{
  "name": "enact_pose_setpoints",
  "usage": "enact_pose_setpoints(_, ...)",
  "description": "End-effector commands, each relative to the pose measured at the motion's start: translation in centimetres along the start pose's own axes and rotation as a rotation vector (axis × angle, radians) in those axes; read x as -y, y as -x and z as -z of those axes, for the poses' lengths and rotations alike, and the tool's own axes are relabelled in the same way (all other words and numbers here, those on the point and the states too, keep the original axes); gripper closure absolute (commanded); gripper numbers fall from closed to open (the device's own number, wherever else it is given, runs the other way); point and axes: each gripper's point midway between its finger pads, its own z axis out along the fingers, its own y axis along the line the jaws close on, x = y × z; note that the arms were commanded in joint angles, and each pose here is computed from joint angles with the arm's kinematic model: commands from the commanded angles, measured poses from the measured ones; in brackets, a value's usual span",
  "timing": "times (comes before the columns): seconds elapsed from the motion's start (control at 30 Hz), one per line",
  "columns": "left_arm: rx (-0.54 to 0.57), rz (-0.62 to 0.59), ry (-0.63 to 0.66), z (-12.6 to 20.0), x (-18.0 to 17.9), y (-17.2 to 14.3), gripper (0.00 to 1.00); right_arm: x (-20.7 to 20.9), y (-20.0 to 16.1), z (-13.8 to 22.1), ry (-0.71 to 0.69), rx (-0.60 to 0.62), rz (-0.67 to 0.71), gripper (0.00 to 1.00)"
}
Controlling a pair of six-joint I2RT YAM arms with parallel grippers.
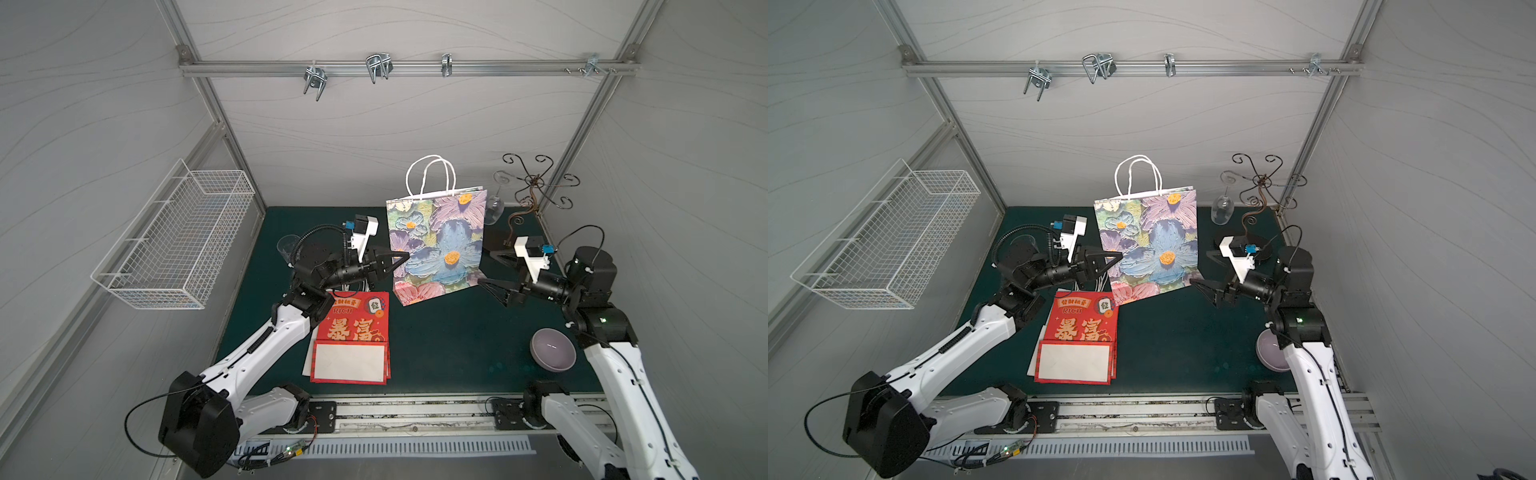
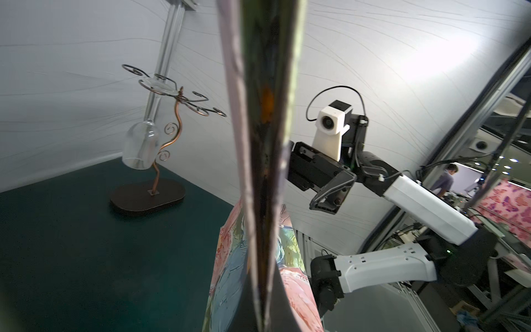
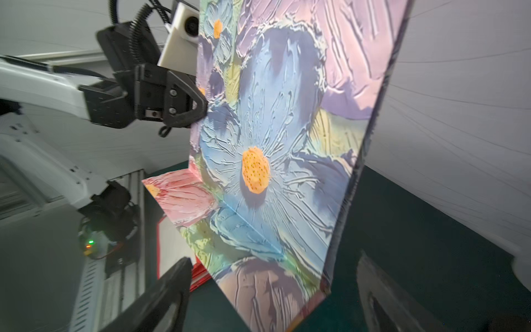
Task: Put away the paper bag
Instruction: Press the paper bag at the center of the board.
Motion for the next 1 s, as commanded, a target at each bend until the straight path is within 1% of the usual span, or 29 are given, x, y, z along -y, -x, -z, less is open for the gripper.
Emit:
enact_pose_setpoints(0.0,0.048,-0.027,0.084,0.3,-1.0,1.0,1.00,2.4,-4.5,0.7,-0.183,-0.134,0.025,0.09)
enact_pose_setpoints(0.1,0.061,-0.017,0.089,0.3,-1.1,1.3,1.00,2.7,-7.9,0.6,-0.209,-0.177,0.006,0.08)
enact_pose_setpoints(0.17,0.065,-0.008,0.072,0.2,-0.8,1.6,1.00,2.4,-9.1,0.3,-0.187,-0.172,-0.002,0.08)
enact_pose_setpoints(0.2,0.063,-0.003,0.046,0.2,-0.4,1.6,1.00,1.8,-9.4,0.0,-0.150,-0.158,-0.004,0.08)
enact_pose_setpoints(0.27,0.050,0.010,-0.020,0.0,0.6,1.5,1.00,0.9,-9.0,-0.5,-0.079,-0.118,-0.006,0.07)
enact_pose_setpoints(0.37,0.025,0.025,-0.152,-0.3,2.7,1.3,1.00,-0.4,-7.7,-0.9,0.031,-0.062,-0.011,0.04)
enact_pose_setpoints(0.47,-0.025,0.033,-0.268,-0.5,4.7,0.7,1.00,-2.0,-6.3,-1.2,0.154,-0.025,-0.020,0.03)
enact_pose_setpoints(0.6,-0.088,0.039,-0.367,-0.9,6.6,0.0,1.00,-4.2,-4.1,-0.9,0.310,0.025,-0.051,0.03)
enact_pose_setpoints(0.73,-0.099,0.065,-0.371,-1.2,6.6,-0.1,1.00,-5.4,-2.2,-0.2,0.387,0.069,-0.044,0.09)
enact_pose_setpoints(0.97,-0.095,0.060,-0.376,-1.2,6.7,0.1,1.00,-6.1,-1.0,0.0,0.455,0.093,-0.054,0.34)
